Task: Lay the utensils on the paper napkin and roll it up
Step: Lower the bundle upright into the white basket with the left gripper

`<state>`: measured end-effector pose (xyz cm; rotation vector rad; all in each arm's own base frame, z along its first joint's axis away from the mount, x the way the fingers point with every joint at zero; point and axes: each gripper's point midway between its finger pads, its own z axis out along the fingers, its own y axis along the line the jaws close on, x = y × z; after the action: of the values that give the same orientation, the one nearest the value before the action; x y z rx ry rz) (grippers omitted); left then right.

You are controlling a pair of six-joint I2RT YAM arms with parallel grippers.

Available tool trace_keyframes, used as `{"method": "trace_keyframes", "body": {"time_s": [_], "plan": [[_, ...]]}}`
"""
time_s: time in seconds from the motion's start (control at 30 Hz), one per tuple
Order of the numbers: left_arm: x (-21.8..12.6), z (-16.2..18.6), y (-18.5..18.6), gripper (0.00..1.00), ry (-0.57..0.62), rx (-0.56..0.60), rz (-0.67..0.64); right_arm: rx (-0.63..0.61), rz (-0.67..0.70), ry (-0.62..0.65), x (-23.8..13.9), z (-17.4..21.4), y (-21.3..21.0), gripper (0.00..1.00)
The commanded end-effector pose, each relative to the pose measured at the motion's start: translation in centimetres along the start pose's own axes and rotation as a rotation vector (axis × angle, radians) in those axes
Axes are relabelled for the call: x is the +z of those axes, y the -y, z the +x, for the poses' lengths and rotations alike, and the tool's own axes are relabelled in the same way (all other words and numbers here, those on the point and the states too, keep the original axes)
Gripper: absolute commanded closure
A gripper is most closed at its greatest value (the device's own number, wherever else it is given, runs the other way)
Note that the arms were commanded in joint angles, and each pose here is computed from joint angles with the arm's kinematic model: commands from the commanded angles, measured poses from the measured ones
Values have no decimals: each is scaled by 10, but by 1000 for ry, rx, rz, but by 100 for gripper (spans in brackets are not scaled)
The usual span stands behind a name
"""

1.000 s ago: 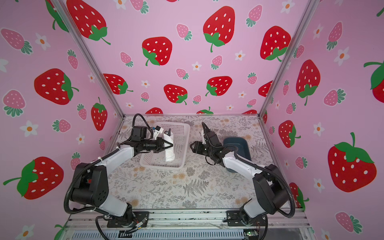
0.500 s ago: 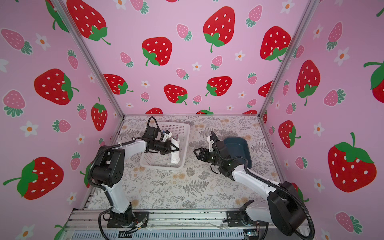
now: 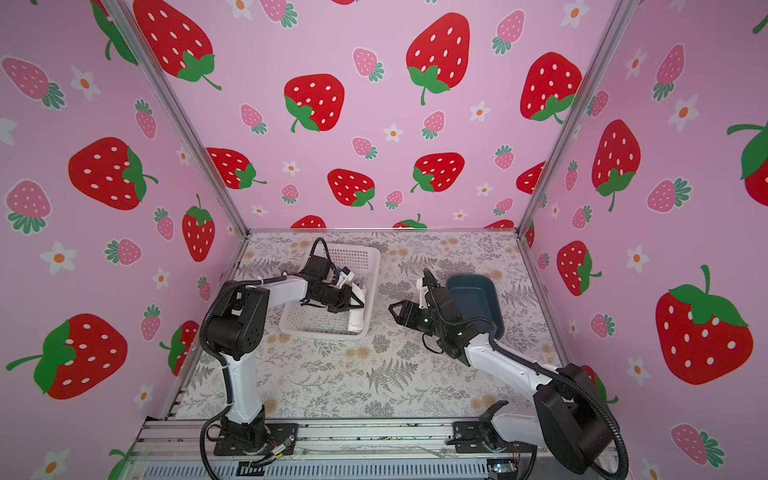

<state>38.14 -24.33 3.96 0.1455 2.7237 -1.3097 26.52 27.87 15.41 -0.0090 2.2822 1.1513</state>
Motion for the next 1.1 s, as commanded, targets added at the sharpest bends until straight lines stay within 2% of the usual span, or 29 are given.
{"method": "trace_keyframes", "body": {"time_s": [0.0,0.3,0.63,0.7,1.07], "plan": [[-2,-11,15,100,6,42,41,11,-27,5,-1,-2,-7,38],[6,-8,8,100,-24,16,50,23,-36,-14,4,0,-7,38],[15,-2,-3,96,-46,-14,34,31,-33,-21,4,3,-5,38],[16,0,-5,89,-49,-19,23,33,-32,-23,4,3,-5,38],[13,2,-17,75,-47,-45,-64,35,-36,-15,2,2,-6,38]]}}
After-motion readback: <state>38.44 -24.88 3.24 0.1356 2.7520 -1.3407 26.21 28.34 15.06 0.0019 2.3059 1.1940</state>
